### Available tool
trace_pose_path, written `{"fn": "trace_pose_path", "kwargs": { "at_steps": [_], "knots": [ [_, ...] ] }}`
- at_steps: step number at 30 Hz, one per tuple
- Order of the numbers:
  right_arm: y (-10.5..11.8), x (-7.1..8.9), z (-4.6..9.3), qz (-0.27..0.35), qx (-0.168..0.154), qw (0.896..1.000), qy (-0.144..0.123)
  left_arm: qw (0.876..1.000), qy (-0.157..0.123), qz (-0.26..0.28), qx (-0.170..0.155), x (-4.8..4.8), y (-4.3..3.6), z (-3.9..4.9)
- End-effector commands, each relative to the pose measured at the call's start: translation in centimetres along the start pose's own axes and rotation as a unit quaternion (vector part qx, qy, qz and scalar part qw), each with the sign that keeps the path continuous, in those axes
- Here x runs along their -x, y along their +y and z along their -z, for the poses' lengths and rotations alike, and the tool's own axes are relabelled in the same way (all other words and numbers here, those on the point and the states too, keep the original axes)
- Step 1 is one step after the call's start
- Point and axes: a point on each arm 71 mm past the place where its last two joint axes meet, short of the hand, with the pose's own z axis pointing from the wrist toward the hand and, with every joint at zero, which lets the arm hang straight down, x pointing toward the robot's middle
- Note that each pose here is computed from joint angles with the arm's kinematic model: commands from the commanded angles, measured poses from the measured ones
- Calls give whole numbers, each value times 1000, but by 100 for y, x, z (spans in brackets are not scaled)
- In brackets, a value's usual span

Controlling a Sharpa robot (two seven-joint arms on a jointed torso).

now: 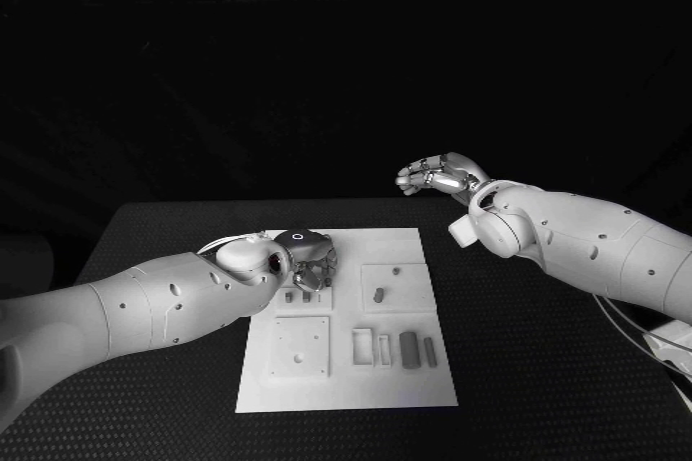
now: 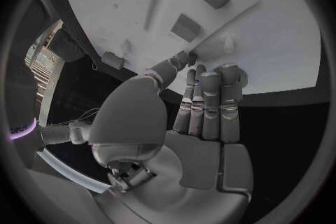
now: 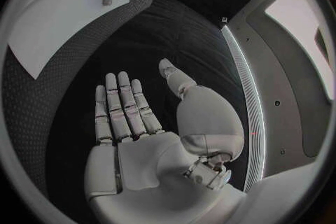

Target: Assemble the parts on the task board

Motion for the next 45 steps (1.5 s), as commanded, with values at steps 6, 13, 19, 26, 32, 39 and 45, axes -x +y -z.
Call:
{"fn": "trace_pose_path", "kwargs": {
  "at_steps": [6, 13, 19, 26, 32, 39, 45],
  "knots": [
    [8, -10, 3, 1, 4, 1000, 6, 1000, -3, 2, -1, -3, -24, -28],
    [10, -13, 4, 1, 4, 1000, 7, 1000, -9, 7, -1, -26, -40, -41],
    [12, -19, -1, 1, 4, 1000, 8, 1000, -5, 7, 1, -31, -37, -45],
    [12, -18, -1, 1, 4, 1000, 8, 1000, -3, 4, 5, -33, -19, -46],
    [12, -18, -1, 1, 4, 1000, 7, 1000, -7, 2, 9, -27, -8, -52],
    [12, -22, -4, 1, 4, 1000, 8, 1000, -22, 3, 11, -5, 11, -54],
    [13, -25, -7, 1, 4, 1000, 8, 1000, -20, 8, 11, -6, 5, -59]
  ]
}}
